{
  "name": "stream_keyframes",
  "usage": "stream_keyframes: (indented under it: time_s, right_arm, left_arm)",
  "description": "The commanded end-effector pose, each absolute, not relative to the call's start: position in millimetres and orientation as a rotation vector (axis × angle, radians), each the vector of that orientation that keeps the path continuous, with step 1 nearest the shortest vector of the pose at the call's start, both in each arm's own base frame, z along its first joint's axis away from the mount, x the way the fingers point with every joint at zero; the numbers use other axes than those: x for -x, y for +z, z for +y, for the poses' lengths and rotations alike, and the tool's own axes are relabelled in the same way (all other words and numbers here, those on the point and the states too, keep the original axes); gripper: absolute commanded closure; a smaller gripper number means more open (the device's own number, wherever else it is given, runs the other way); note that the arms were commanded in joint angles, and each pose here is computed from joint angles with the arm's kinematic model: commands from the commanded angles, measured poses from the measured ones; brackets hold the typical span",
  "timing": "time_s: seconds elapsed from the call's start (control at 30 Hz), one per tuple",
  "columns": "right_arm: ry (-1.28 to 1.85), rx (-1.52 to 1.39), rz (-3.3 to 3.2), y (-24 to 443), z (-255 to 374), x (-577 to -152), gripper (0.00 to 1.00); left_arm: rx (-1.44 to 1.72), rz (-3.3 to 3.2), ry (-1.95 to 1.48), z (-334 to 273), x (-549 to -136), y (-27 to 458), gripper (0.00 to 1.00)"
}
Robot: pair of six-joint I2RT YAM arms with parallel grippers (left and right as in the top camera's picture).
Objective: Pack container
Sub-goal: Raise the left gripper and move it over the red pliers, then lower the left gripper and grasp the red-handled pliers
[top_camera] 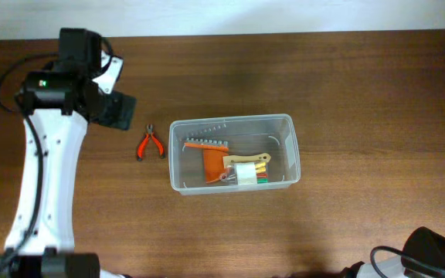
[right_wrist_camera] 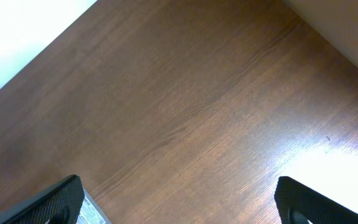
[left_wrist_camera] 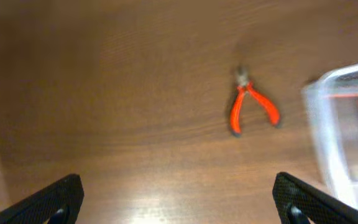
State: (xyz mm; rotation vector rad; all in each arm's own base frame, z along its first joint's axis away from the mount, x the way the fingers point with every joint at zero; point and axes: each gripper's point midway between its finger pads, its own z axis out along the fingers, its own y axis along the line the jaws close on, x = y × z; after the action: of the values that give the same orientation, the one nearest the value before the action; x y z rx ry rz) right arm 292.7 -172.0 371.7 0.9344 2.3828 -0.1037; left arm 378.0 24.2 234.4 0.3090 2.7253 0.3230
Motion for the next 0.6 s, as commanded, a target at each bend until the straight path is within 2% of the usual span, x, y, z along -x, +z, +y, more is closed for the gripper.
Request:
stream_keyframes:
  time_s: [0.0, 0.27, 0.57]
  right_arm:
    - [-0.097, -0.942, 2.376, 372, -173, -294, 0.01]
    - [-0.096, -0.942, 2.376, 372, -173, -294, 0.01]
    - [-0.097, -0.941, 2.376, 372, -173, -294, 0.01]
  left_arm:
    - [-0.29, 2.857, 0.264, 32, -375, 173, 0.01]
    - [-0.382, 2.969, 0.208, 19, -379, 88, 0.01]
    - [-0.419, 3.111, 0.141, 13, -375, 28, 0.01]
